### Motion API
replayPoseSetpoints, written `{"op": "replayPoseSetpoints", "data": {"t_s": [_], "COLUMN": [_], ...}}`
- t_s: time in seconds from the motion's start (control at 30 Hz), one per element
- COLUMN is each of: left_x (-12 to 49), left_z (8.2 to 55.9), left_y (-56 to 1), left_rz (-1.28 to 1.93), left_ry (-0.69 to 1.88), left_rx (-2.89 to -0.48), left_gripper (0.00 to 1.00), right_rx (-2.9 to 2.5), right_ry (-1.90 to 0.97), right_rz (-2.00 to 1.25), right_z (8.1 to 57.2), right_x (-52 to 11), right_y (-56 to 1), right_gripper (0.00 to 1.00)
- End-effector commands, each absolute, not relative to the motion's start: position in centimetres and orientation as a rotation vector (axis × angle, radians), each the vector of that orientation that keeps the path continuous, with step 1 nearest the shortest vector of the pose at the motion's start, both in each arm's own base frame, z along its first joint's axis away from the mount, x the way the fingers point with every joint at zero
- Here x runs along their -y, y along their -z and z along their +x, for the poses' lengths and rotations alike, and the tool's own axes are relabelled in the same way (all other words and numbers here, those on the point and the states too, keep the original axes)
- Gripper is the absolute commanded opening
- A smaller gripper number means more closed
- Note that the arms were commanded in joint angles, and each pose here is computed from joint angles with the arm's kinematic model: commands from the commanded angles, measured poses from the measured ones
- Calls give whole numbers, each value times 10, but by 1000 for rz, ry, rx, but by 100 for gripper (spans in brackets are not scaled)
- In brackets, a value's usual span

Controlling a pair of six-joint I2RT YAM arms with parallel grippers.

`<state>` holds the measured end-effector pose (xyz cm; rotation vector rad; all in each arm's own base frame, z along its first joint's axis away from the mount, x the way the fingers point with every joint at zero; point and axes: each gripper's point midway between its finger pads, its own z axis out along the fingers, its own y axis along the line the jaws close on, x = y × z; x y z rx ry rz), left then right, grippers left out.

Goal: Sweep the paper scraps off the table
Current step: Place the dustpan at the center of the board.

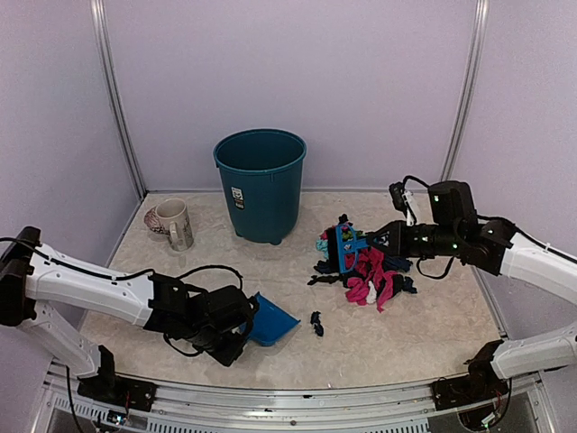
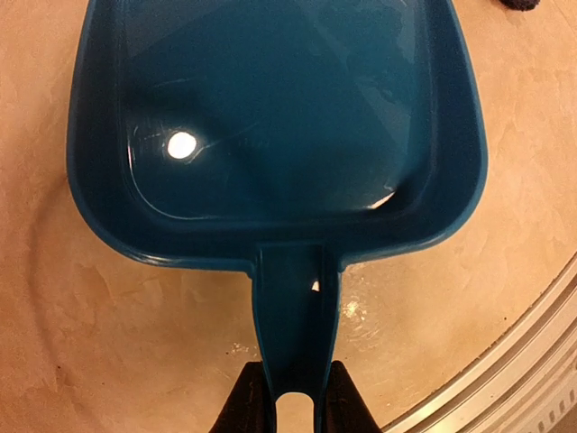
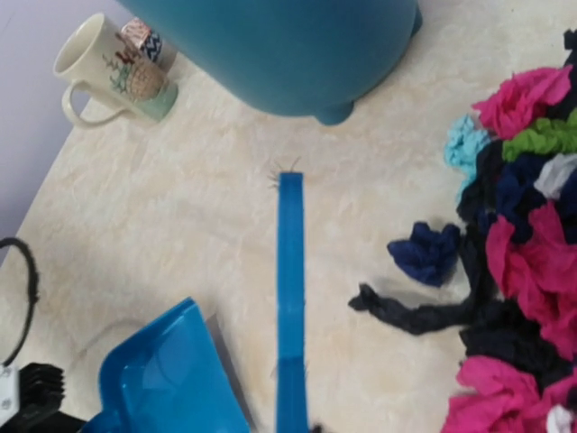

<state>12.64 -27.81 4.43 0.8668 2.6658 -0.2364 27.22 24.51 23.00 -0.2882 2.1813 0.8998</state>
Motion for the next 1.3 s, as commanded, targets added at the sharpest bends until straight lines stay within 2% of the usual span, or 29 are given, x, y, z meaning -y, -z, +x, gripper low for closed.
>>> {"op": "replayPoseSetpoints", "data": {"t_s": [0.0,0.23,0.5,0.97,1.1,1.27], "left_x": [306,321,331,329,320,317], "left_z": [123,104,103,114,111,103], "left_y": [-50,-42,-33,-49,-56,-65], "left_rz": [966,1133,1193,1026,919,778], "left_ry": [301,336,326,357,380,500], "left_rx": [-2613,-2617,-2614,-2532,-2490,-2418], "left_gripper": [6,10,15,63,73,78], "right_rx": [-2217,-2266,-2280,-2262,-2253,-2239], "right_ry": [-892,-853,-833,-812,-812,-819], "right_rz": [-334,-397,-405,-414,-414,-414], "right_z": [253,240,237,239,240,241], "right_x": [-241,-240,-240,-239,-238,-240], "right_y": [-223,-219,-211,-208,-208,-208], "right_gripper": [0,0,0,0,0,0]}}
